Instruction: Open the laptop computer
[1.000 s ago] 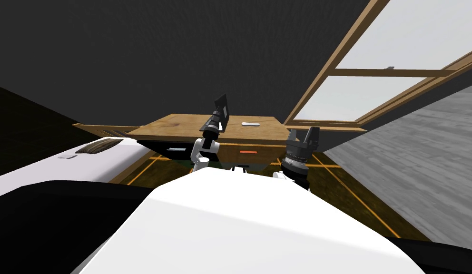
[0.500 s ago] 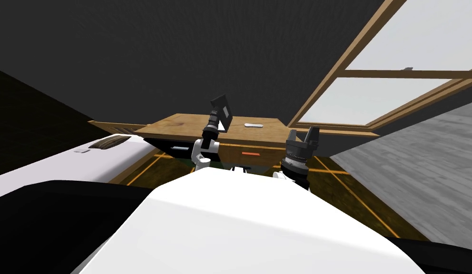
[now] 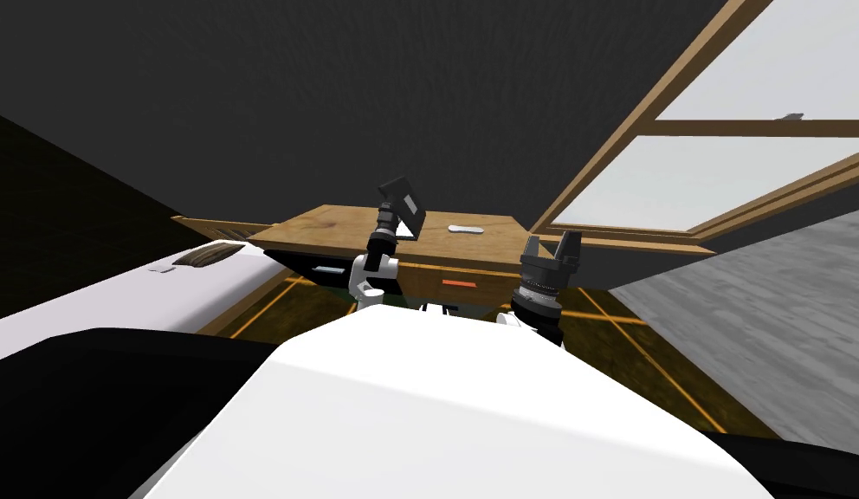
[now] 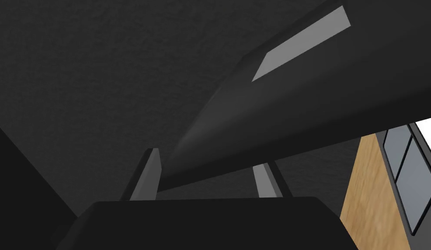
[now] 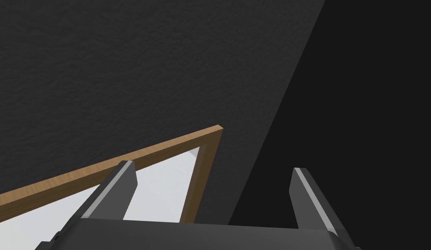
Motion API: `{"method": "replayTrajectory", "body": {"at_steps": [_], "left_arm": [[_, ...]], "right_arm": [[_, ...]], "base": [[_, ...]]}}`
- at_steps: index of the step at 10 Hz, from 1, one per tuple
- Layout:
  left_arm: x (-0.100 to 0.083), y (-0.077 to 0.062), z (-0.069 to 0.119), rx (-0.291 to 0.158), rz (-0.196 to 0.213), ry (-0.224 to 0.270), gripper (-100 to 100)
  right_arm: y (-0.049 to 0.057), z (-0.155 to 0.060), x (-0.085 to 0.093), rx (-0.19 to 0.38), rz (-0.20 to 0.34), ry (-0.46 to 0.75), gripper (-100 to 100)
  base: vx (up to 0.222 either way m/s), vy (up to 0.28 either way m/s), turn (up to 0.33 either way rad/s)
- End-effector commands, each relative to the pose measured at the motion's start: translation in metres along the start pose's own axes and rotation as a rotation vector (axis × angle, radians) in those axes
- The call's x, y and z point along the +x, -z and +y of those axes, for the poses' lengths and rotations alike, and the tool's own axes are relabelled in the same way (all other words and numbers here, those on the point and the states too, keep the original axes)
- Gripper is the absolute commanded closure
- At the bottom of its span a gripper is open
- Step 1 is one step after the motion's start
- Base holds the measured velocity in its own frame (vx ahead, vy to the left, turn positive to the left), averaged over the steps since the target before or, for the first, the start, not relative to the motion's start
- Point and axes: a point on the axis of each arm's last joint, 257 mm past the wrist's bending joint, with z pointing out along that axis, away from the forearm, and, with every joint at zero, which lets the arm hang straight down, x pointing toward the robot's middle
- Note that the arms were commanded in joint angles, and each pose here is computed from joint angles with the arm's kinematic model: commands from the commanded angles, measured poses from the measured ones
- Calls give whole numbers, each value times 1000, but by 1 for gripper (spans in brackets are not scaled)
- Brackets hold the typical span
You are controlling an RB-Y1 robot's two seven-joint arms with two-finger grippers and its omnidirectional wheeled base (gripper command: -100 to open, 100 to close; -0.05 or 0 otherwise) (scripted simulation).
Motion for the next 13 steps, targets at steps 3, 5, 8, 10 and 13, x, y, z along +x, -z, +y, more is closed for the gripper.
{"method": "replayTrajectory", "body": {"at_steps": [3, 5, 8, 10, 13], "left_arm": [[-15, 6, 19, -25, -16, 195, 100], [-23, 8, 27, -34, -27, 279, 100], [-35, 13, 39, -46, -46, 407, 100], [-35, 13, 39, -46, -46, 410, 100], [-38, 16, 30, -54, -53, 404, -100]], "right_arm": [[0, 0, 0, 0, 0, 0, 0], [0, 0, 0, 0, 0, 0, 0], [0, 0, 0, 0, 0, 0, 0], [0, 0, 0, 0, 0, 0, 0], [0, 0, 0, 0, 0, 0, 0]], "base": [[24, -37, 107], [-14, -20, 58], [-24, -36, 102], [-3, -5, 14], [4, 9, -25]]}}
